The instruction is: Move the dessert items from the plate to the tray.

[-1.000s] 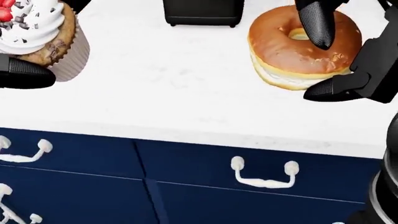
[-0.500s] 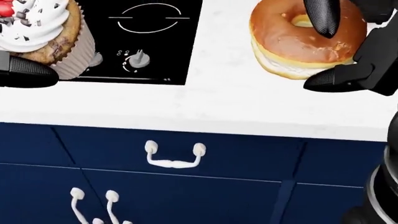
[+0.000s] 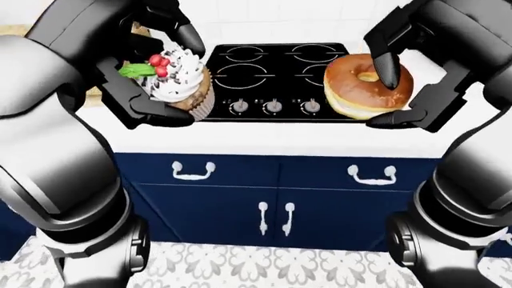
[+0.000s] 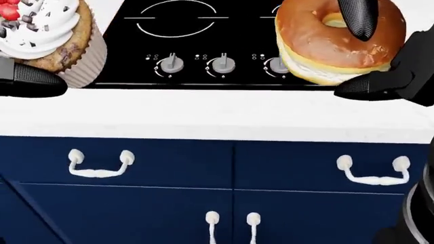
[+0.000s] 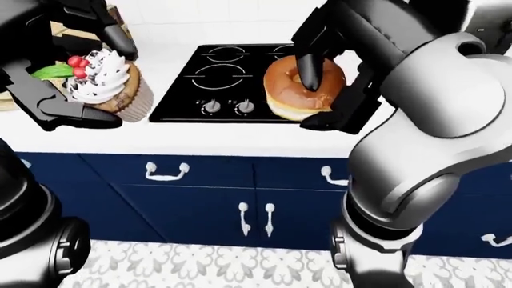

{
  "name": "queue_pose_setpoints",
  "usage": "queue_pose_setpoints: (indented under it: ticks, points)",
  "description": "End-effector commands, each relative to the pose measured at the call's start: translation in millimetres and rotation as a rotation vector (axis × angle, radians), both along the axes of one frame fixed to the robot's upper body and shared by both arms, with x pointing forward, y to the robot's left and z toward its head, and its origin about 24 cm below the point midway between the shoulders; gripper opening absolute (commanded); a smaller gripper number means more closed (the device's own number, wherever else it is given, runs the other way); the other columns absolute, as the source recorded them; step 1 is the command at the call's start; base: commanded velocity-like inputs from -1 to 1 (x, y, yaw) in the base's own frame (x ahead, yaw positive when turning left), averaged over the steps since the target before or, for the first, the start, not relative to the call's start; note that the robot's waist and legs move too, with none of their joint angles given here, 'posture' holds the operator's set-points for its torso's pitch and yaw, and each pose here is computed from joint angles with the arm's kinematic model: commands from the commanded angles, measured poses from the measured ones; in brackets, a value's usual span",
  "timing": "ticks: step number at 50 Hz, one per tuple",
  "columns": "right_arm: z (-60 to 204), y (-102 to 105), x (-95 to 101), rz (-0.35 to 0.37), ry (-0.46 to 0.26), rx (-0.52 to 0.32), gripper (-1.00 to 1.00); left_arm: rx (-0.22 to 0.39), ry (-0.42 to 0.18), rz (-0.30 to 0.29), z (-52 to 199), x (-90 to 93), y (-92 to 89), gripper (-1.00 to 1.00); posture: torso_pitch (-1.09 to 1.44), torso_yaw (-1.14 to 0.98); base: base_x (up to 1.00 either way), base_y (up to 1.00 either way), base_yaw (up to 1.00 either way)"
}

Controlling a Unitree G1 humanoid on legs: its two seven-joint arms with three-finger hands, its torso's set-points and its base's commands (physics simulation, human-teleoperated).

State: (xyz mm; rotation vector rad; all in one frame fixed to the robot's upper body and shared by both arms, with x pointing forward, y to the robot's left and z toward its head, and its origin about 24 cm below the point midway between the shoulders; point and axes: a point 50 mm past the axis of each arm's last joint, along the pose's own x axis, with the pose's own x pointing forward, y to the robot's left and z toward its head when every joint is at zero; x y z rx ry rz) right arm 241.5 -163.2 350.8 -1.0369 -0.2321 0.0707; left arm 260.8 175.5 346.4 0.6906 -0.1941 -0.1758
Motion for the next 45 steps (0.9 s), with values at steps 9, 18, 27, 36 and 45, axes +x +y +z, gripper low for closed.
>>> queue_pose_setpoints:
  ticks: [9, 18, 27, 36, 45]
  points:
    - [2, -2, -2.8, -0.009, -0.035, 0.004, -1.0, 0.024, -0.047, -0.008, 7, -8.6, -4.3, -1.0, 0.0, 0.0, 0.0, 1.0, 0.0]
    - [6, -1, -4.0, -0.005, -0.045, 0.007, -1.0, 0.021, -0.059, -0.009, 14, -11.2, -5.0, -1.0, 0.0, 0.0, 0.0, 1.0, 0.0]
    - [11, -3, -8.0, 0.003, -0.057, 0.021, -0.98, 0.018, -0.074, -0.014, 20, -18.2, -3.5, -1.0, 0.0, 0.0, 0.0, 0.88, 0.0]
    - [20, -3, -10.9, 0.004, -0.075, 0.013, -1.0, 0.022, -0.094, -0.018, 32, -24.4, -3.5, -1.0, 0.0, 0.0, 0.0, 0.0, 0.0]
    - [32, -1, -14.5, 0.008, -0.101, 0.012, -1.0, 0.019, -0.104, -0.011, 41, -23.3, -2.3, -1.0, 0.0, 0.0, 0.0, 0.81, 0.0]
